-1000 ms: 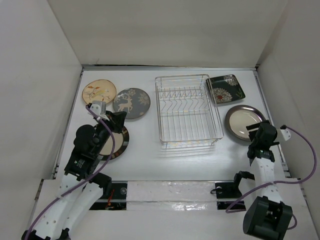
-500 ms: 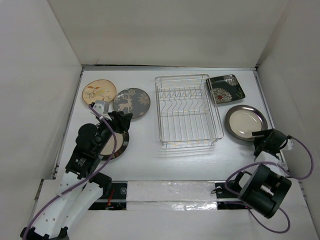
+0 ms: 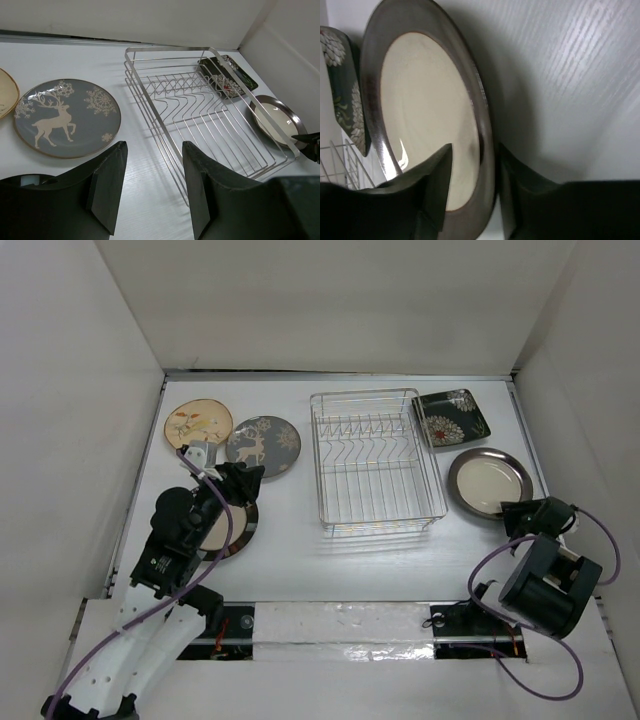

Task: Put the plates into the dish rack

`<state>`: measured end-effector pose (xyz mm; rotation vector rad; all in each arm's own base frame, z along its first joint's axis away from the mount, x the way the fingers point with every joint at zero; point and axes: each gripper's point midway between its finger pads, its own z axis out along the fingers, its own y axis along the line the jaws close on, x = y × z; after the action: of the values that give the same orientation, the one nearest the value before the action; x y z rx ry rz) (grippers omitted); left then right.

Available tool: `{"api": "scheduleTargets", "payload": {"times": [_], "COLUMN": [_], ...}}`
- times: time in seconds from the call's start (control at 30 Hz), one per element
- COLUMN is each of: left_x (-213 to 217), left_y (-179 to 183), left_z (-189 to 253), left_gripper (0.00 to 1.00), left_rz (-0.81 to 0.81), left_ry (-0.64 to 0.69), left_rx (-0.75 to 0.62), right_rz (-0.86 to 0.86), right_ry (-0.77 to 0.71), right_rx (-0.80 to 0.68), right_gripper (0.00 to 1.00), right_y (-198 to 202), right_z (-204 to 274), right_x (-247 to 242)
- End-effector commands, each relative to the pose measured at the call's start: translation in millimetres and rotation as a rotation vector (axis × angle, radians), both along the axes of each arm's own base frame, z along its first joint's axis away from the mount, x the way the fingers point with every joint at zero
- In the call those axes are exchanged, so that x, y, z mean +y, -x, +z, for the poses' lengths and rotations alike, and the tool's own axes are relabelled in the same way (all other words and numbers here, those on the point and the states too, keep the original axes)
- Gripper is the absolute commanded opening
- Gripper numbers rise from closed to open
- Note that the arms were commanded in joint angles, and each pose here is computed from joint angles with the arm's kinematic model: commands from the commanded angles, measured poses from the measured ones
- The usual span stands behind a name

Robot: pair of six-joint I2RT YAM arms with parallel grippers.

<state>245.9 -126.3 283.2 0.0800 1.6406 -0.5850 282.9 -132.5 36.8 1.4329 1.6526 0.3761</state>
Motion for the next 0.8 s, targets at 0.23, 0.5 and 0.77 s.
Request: {"api": "scheduleTargets", "payload": {"times": [0.23, 0.5, 0.77], "left_x": [-4.4, -2.8, -4.3], "left_y": [-0.6, 0.4, -1.0], "left_z": [10.6, 13.4, 13.3], "left_gripper": [0.45, 0.46, 0.47], "left_rz": [-0.021, -0.015, -0.02], "left_ry": [0.007, 0.012, 0.011], "left_rx": [-0.041, -0.05, -0.047], "right_rz": [-0.061, -0.13, -0.086], "right_ry": [0.025, 0.156, 0.221], "right_rx": [-0.048, -0.135, -0.288], "right_gripper": [0.0, 0.0, 0.0], "right_y": [-0.1, 11.0, -5.4], "right_z": [16.1, 75.6, 156.9], "right_x": [-7.2, -15.5, -10.9]}}
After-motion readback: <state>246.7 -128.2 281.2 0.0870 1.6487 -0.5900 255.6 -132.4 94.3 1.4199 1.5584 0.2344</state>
